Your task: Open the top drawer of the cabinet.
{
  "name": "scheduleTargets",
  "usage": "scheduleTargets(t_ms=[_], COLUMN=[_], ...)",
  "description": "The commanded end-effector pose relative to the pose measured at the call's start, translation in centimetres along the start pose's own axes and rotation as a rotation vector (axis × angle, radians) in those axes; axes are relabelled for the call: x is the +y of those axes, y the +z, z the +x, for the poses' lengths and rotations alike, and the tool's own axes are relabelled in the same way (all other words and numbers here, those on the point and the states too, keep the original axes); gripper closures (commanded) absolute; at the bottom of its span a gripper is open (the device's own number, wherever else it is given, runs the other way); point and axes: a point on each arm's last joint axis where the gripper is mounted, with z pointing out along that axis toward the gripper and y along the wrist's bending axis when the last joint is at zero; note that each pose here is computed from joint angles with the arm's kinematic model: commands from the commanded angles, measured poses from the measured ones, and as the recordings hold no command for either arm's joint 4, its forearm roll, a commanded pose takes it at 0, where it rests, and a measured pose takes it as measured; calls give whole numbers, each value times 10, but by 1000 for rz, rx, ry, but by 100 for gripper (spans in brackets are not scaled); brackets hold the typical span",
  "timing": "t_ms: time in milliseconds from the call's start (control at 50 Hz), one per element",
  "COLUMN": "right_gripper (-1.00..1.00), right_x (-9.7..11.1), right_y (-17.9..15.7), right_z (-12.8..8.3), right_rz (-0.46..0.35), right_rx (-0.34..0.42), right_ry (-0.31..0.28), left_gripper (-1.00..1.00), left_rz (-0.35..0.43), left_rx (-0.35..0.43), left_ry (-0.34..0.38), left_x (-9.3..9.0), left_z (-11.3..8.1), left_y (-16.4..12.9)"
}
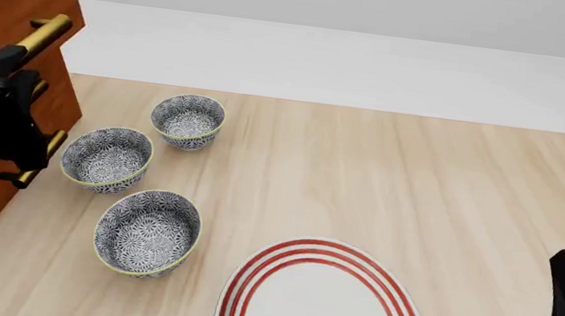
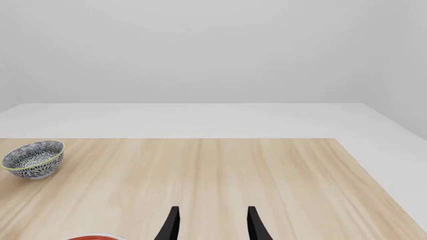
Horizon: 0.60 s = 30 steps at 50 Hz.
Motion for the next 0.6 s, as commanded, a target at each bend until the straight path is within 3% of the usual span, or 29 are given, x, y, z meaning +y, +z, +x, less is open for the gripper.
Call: scheduleTargets(t_ms=[20,480,500,600], right_gripper=[-100,-100,-100,-100], right_x=[0,0,0,0], right_y=[0,0,0,0], right_z=[0,0,0,0], right_rz=[0,0,0,0], right_rx=[0,0,0,0], right_ry=[0,0,0,0], left_gripper=[100,100,-100,-100], left_rz=[-21,-28,-31,-51], left_rx=[17,8,5,-2], left_ry=[-3,-2,4,0], left_x=[0,3,3,11], left_z=[3,0,0,-2], left_y=[-9,-9,-10,-14])
